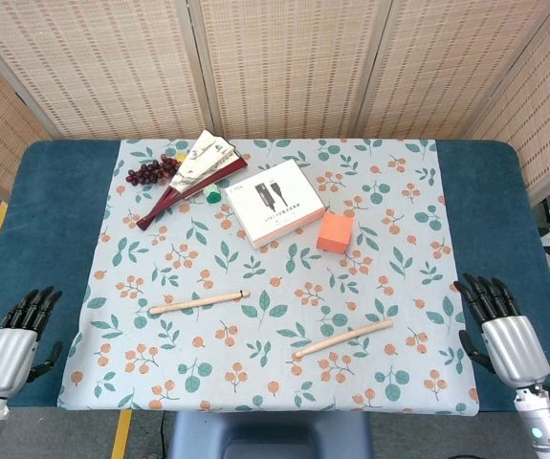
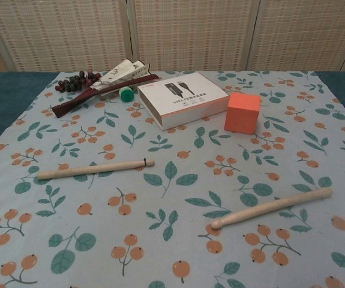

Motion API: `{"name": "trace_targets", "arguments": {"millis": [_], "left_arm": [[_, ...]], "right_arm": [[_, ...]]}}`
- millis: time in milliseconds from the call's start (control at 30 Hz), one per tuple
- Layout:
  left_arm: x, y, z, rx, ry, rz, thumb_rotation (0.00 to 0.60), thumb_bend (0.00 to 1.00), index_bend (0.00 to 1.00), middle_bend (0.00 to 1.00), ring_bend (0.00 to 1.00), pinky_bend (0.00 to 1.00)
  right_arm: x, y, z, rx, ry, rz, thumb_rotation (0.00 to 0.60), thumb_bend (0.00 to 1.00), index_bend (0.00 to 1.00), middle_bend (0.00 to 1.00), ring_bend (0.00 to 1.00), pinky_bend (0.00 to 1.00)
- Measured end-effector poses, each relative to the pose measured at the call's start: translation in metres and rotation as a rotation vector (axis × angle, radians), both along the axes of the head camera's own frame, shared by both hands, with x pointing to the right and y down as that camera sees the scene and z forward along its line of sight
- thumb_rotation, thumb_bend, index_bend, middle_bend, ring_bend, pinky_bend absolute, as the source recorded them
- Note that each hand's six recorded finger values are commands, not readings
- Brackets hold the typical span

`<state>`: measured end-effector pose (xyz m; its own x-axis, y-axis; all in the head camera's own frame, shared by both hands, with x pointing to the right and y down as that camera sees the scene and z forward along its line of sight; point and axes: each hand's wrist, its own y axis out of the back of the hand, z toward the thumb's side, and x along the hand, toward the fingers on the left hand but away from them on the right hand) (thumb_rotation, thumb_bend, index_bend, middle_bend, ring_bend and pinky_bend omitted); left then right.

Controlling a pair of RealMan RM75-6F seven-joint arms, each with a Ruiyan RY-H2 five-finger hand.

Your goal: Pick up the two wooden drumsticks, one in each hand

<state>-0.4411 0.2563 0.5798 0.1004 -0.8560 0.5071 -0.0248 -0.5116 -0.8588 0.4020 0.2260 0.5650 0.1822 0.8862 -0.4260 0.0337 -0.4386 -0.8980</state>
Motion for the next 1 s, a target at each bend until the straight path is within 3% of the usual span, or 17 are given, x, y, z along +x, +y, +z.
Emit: {"name": "trace_targets", "arguments": {"millis": [200,433,733,1000], "left_arm": [[0.019,0.002,0.015,-0.012,0.035,0.064,0.6,0.45,0.1,0.15,0.05,0.16],[0.064,-0.003,0.056,-0.003,0.059,0.139,0.6,0.44,0.18,0.27,0.11,0.15],[0.124,-0.014,0.114,-0.001,0.04,0.238,0.6,0.44,0.22,0.29,0.12,0.15],[0.149,-0.015,0.143,0.012,-0.011,0.287,0.6,0.44,0.27,0.29,0.13,0.15]], "right_arm": [[-0.001,0.001,-0.005,0.008,-0.016,0.001,0.6,0.4,0.0,0.0,0.0,0.0],[-0.003,0.004,-0.01,0.016,-0.02,-0.008,0.6,0.4,0.0,0.0,0.0,0.0],[-0.002,0.006,-0.002,-0.03,-0.007,-0.01,0.6,0.4,0.0,0.0,0.0,0.0],[-0.003,0.008,0.001,-0.077,-0.013,-0.012,0.6,0.4,0.0,0.0,0.0,0.0]]}}
